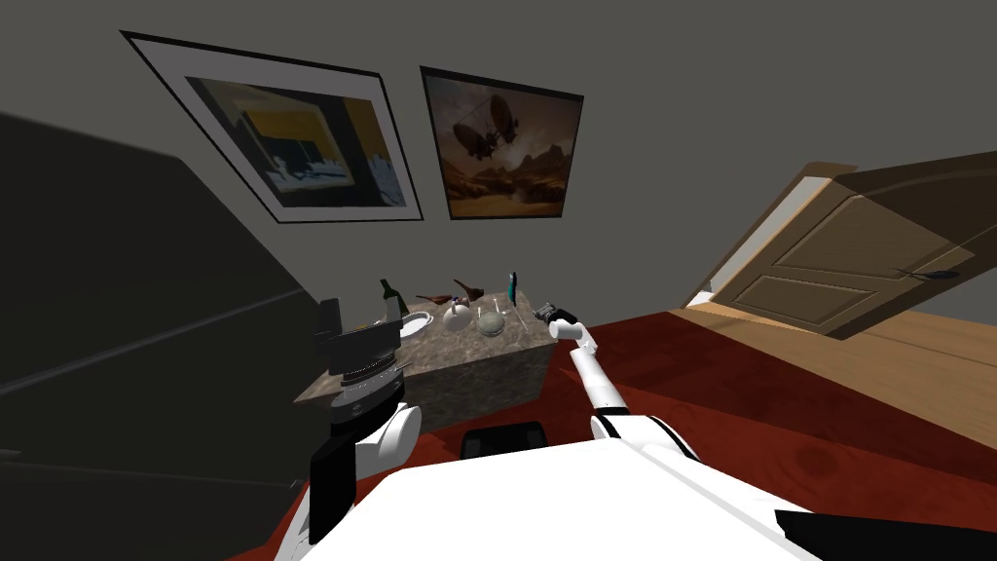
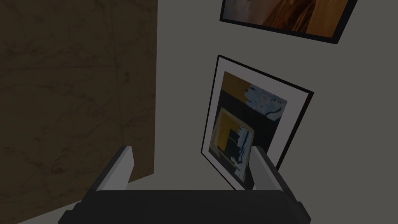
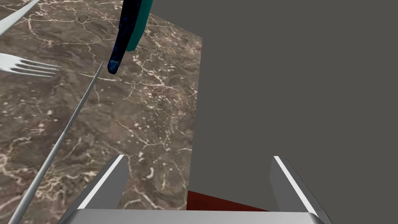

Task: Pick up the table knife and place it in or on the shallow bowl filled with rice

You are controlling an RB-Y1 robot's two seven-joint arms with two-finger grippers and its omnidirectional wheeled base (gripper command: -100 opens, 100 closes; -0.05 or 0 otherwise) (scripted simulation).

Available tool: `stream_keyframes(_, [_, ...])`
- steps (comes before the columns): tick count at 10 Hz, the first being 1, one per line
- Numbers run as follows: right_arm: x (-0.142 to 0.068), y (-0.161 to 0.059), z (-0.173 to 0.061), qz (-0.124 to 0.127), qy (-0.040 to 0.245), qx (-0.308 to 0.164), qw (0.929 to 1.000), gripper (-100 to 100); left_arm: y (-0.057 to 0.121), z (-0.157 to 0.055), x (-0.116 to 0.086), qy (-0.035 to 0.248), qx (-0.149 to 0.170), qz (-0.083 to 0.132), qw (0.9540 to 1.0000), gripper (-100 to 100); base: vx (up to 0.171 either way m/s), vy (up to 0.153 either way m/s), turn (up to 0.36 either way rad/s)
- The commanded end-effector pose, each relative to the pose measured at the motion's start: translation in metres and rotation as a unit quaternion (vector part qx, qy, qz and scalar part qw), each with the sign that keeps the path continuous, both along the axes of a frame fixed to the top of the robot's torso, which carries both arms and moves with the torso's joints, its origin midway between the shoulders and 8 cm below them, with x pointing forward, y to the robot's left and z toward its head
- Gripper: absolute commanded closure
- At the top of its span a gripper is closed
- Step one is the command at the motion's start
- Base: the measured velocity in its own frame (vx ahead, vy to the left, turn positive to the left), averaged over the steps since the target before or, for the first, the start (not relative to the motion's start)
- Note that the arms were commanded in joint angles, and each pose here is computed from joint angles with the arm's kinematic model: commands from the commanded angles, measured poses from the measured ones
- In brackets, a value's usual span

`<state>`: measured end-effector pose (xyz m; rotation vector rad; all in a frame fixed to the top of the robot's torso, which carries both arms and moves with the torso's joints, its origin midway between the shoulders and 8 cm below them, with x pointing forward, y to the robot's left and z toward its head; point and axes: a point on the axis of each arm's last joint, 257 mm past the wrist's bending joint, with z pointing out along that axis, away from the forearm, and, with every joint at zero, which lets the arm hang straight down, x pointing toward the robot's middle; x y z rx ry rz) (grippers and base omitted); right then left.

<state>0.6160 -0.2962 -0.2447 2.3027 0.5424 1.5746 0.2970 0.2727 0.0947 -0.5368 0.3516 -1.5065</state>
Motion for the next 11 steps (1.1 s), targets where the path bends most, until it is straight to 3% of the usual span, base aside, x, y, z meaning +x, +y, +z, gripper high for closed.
stream_keyframes(1, [0.002, 0.006, -0.010, -0.002, 0.016, 0.021, 0.9996, -100, 0.000, 0.000, 0.000, 0.000, 0.000, 0.000, 1.0000, 0, 0.010, 0.016, -0.005])
stream_keyframes(4, [0.005, 0.028, -0.033, -0.003, 0.065, 0.067, 0.9956, -100, 0.000, 0.000, 0.000, 0.000, 0.000, 0.000, 1.0000, 0, 0.015, 0.015, -0.009])
stream_keyframes(7, [0.005, 0.038, -0.044, -0.008, 0.089, 0.094, 0.9916, -100, 0.000, 0.000, 0.000, 0.000, 0.000, 0.000, 1.0000, 0, 0.016, 0.017, -0.008])
stream_keyframes(9, [0.004, 0.057, -0.061, -0.011, 0.131, 0.124, 0.9836, -100, 0.000, 0.000, 0.000, 0.000, 0.000, 0.000, 1.0000, 0, 0.023, 0.021, -0.016])
stream_keyframes(10, [0.003, 0.057, -0.061, -0.014, 0.132, 0.129, 0.9827, -100, 0.000, 0.000, 0.000, 0.000, 0.000, 0.000, 1.0000, 0, 0.025, 0.019, -0.003])
stream_keyframes(11, [0.002, 0.065, -0.069, -0.018, 0.151, 0.144, 0.9778, -100, 0.000, 0.000, 0.000, 0.000, 0.000, 0.000, 1.0000, 0, 0.026, 0.014, -0.012])
